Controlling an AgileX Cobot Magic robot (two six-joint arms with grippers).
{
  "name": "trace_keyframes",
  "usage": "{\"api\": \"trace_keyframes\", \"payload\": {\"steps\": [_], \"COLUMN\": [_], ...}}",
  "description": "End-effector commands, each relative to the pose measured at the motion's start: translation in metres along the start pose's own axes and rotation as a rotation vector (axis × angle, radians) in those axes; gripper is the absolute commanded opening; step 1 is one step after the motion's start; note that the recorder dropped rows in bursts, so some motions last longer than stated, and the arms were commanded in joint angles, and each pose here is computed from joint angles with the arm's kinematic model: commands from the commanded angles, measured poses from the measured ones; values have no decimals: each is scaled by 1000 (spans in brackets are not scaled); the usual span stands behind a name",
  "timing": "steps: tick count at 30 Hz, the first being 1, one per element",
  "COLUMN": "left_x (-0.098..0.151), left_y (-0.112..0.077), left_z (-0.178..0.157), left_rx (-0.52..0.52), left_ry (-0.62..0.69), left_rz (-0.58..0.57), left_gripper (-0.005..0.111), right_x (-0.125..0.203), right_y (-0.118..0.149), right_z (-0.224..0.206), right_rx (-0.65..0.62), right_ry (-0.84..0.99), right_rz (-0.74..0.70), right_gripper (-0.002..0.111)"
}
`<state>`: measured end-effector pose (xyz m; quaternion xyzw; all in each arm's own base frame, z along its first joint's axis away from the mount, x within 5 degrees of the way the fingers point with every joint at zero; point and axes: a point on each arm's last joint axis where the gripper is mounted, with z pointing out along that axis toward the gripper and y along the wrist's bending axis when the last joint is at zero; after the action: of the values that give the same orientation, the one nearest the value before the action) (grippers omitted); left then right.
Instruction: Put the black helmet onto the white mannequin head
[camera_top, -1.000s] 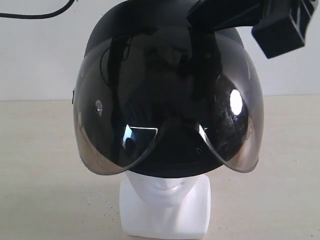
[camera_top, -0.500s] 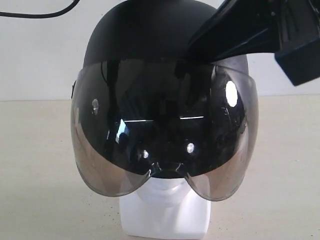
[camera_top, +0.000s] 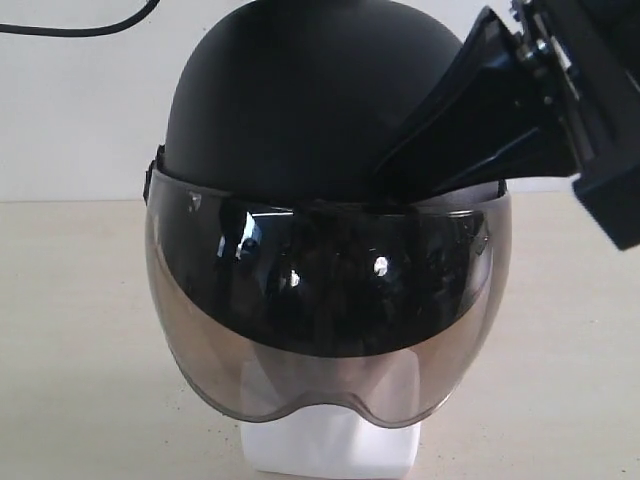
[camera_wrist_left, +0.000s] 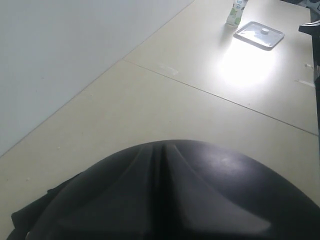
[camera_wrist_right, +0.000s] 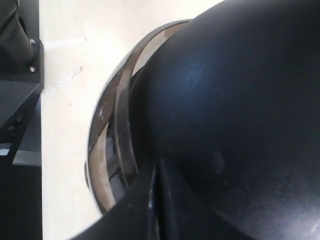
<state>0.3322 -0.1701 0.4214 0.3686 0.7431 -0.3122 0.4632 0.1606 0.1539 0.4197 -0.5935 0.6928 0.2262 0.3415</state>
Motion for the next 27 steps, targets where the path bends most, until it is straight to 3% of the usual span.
{"api": "trace_keyframes", "payload": {"steps": [1, 27], "left_x": [13, 12], "left_y": [5, 6], "left_z": [8, 9], "left_rx": [10, 1], "left_ry": [78, 66], "left_rz": [-1, -3], "left_gripper": [4, 4], "right_x": [12, 21], "right_y": [0, 3], "right_z": [13, 22], "right_rx": [-30, -75], "right_ry": [36, 63], "right_rz": [14, 43], "right_gripper": [0, 0]}}
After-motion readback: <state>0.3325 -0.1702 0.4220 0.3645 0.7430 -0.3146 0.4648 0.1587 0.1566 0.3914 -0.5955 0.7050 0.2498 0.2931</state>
